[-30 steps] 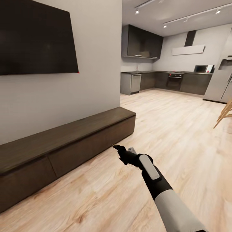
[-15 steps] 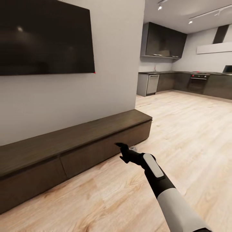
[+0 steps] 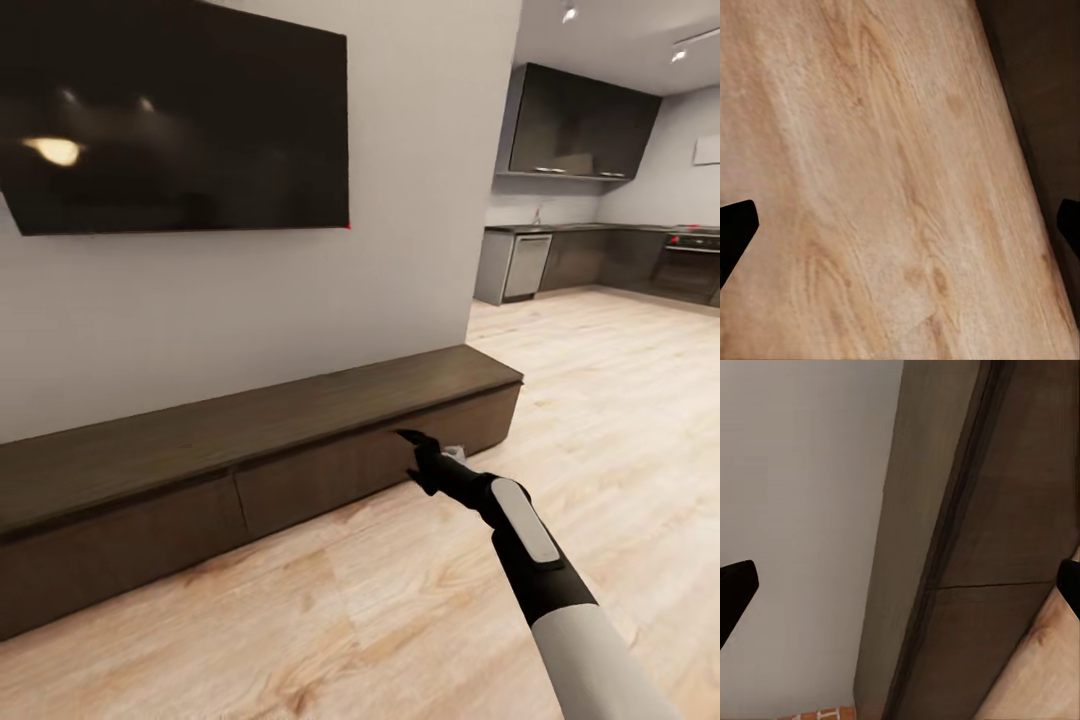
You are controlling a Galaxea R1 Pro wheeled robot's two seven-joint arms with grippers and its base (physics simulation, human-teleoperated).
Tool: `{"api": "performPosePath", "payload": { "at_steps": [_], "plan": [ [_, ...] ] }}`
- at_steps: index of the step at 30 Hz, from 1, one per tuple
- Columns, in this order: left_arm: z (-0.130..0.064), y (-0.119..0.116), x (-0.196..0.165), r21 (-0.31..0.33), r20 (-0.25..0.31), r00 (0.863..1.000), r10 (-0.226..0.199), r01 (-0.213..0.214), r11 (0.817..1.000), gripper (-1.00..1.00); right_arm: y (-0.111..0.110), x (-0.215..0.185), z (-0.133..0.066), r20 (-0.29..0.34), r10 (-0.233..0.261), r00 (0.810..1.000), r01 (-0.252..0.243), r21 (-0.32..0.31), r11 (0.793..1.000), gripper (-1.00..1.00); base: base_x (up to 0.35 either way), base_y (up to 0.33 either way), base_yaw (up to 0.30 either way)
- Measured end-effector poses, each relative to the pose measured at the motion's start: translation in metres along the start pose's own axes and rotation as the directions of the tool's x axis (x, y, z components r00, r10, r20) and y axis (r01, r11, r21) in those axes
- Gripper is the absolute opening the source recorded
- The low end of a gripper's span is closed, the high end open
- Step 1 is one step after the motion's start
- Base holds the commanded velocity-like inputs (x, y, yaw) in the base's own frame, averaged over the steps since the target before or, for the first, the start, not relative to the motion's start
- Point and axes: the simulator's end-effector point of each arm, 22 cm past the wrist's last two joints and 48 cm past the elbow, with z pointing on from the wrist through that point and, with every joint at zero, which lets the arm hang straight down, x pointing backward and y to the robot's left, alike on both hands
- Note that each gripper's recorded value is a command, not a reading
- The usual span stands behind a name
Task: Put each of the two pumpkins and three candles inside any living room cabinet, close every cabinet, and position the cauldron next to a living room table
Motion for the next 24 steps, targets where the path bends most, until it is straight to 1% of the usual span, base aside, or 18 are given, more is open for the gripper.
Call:
{"api": "performPosePath", "payload": {
  "at_steps": [1, 3, 4, 5, 6, 9, 12, 13, 14, 15, 16, 17, 24],
  "plan": [
    [0.000, -0.001, 0.000, 0.002, 0.000, 1.000, 0.000, 0.000, 1.000, 1.00, -0.004, -0.010, -0.004, 0.015, 0.011, 1.000, -0.011, 0.004, 1.000, 1.00, 0.000, 0.000, 0.297],
    [0.001, -0.005, 0.002, 0.014, -0.005, 1.000, 0.002, -0.002, 1.000, 1.00, -0.017, -0.048, -0.020, 0.079, 0.049, 0.996, -0.050, 0.010, 0.999, 1.00, 0.000, 0.000, 0.297],
    [0.002, -0.010, 0.006, 0.033, -0.013, 1.000, 0.003, -0.003, 0.999, 1.00, -0.023, -0.068, -0.030, 0.116, 0.063, 0.991, -0.065, 0.013, 0.998, 1.00, 0.037, 0.000, 0.297],
    [0.002, -0.017, 0.008, 0.062, -0.019, 1.000, 0.005, -0.004, 0.998, 1.00, -0.032, -0.104, -0.049, 0.182, 0.095, 0.979, -0.098, 0.007, 0.995, 1.00, 0.080, 0.000, 0.297],
    [0.002, -0.017, 0.008, 0.066, -0.019, 1.000, 0.006, -0.005, 0.998, 1.00, -0.034, -0.111, -0.053, 0.192, 0.102, 0.976, -0.104, 0.004, 0.995, 1.00, 0.126, 0.000, 0.297],
    [0.002, -0.017, 0.009, 0.069, -0.020, 1.000, 0.005, -0.004, 0.998, 1.00, -0.035, -0.120, -0.059, 0.195, 0.113, 0.974, -0.115, -0.002, 0.993, 1.00, 0.216, 0.000, 0.297],
    [0.002, -0.017, 0.010, 0.070, -0.020, 1.000, 0.005, -0.003, 0.998, 1.00, -0.053, -0.127, -0.061, 0.191, 0.133, 0.973, -0.141, 0.028, 0.990, 1.00, 0.284, 0.000, 0.297],
    [0.002, -0.017, 0.010, 0.071, -0.021, 1.000, 0.005, -0.004, 0.997, 1.00, -0.067, -0.134, -0.064, 0.196, 0.154, 0.968, -0.167, 0.047, 0.985, 1.00, 0.315, 0.000, 0.297],
    [0.002, -0.017, 0.011, 0.072, -0.023, 1.000, 0.006, -0.004, 0.997, 1.00, -0.075, -0.142, -0.068, 0.202, 0.177, 0.963, -0.191, 0.052, 0.980, 1.00, 0.320, 0.000, 0.297],
    [0.002, -0.017, 0.012, 0.072, -0.024, 1.000, 0.007, -0.006, 0.997, 1.00, -0.077, -0.144, -0.069, 0.204, 0.190, 0.960, -0.204, 0.049, 0.978, 1.00, 0.329, 0.000, 0.296],
    [0.002, -0.016, 0.014, 0.067, -0.030, 0.999, 0.021, -0.019, 0.998, 1.00, -0.079, -0.149, -0.072, 0.205, 0.216, 0.955, -0.229, 0.041, 0.973, 1.00, 0.332, 0.000, 0.297],
    [0.002, -0.014, 0.015, 0.062, -0.035, 0.999, 0.028, -0.026, 0.998, 1.00, -0.079, -0.150, -0.072, 0.204, 0.227, 0.952, -0.238, 0.033, 0.971, 1.00, 0.332, 0.000, 0.297],
    [0.002, -0.002, 0.022, 0.036, -0.050, 0.998, 0.030, -0.029, 0.999, 1.00, -0.073, -0.153, -0.074, 0.205, 0.235, 0.950, -0.243, 0.016, 0.970, 1.00, 0.336, -0.041, 0.297]
  ]
}}
